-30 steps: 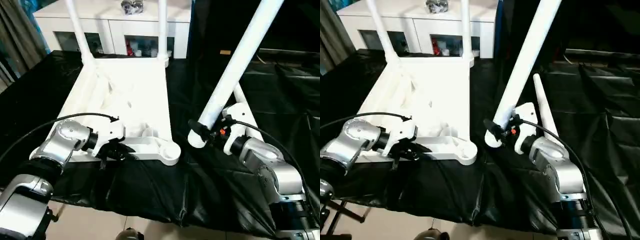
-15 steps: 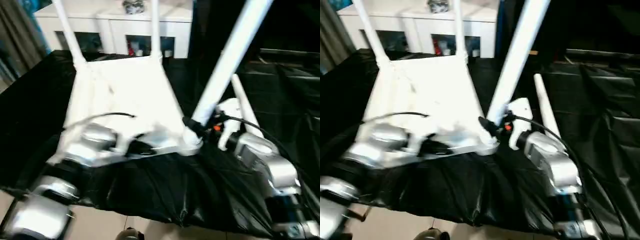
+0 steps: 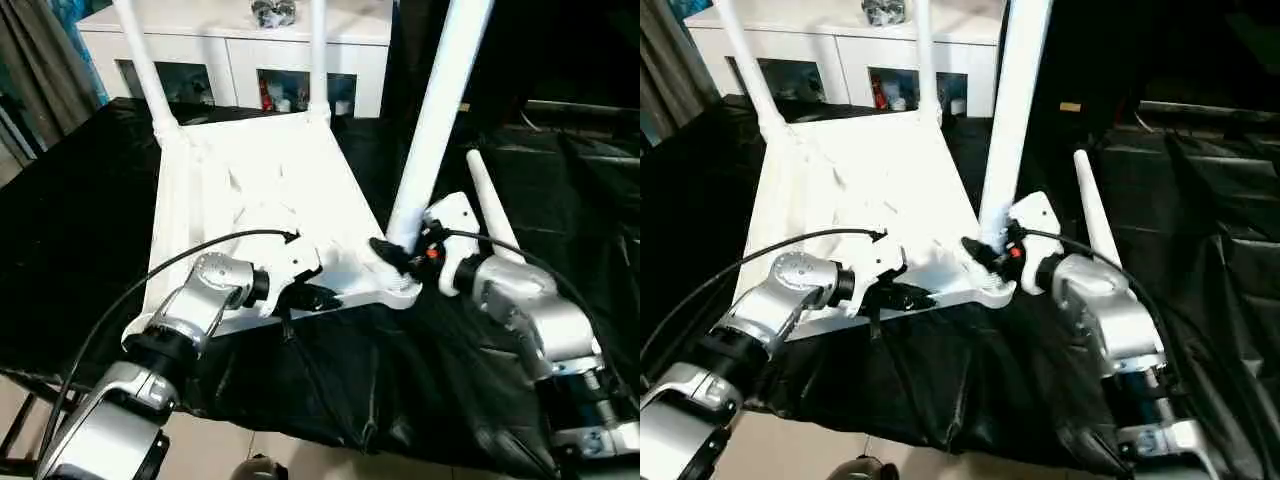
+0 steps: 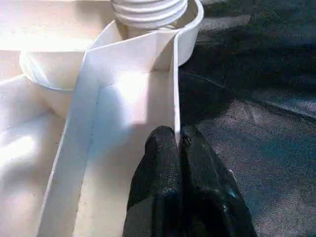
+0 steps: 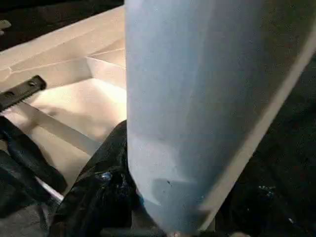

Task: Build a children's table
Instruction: Insert table leg to table base

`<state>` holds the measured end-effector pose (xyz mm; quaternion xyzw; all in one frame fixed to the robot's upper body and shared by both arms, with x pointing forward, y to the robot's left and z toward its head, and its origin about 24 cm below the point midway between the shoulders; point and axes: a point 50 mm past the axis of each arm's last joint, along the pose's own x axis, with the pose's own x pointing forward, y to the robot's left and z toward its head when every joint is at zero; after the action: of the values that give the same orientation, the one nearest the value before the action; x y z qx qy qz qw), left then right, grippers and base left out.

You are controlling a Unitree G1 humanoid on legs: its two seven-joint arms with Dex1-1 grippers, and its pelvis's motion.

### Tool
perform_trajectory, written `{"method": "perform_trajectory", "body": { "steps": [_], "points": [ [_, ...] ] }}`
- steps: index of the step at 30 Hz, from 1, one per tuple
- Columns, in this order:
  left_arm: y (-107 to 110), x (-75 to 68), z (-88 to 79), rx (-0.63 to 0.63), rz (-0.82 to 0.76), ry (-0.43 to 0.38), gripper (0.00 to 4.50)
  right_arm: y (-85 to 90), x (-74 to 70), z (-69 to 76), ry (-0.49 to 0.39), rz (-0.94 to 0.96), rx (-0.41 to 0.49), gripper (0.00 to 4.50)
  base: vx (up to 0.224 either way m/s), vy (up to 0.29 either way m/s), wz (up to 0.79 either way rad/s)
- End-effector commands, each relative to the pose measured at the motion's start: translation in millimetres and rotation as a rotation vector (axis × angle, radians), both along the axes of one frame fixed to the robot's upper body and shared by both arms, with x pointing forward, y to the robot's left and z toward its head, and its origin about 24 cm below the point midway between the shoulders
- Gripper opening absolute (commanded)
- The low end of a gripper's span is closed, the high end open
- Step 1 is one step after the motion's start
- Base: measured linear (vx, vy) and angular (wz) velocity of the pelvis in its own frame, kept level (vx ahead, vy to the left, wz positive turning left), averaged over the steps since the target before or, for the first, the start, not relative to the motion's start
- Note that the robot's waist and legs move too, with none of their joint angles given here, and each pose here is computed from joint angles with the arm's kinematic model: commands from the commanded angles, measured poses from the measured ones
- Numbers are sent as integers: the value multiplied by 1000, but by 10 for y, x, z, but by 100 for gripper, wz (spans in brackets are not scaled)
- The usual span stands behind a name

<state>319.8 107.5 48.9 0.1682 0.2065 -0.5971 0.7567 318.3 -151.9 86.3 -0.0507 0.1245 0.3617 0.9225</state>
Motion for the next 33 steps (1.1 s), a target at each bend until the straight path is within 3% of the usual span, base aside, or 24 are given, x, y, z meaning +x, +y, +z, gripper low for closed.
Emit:
{"method": "perform_trajectory", "body": {
  "steps": [1,11,27,33],
  "points": [
    [-28,-46,-14,7,-34,15,0,-46,9,-77,39,-13,-43,190,0,0,0],
    [16,-6,13,19,4,2,0,-2,-54,-164,123,57,-34,190,0,0,0],
    [55,30,70,15,-2,-5,0,-66,-68,-153,118,36,-50,190,0,0,0],
    [46,11,102,-7,-41,-10,0,-59,-67,-194,101,8,59,190,0,0,0]
  ]
}}
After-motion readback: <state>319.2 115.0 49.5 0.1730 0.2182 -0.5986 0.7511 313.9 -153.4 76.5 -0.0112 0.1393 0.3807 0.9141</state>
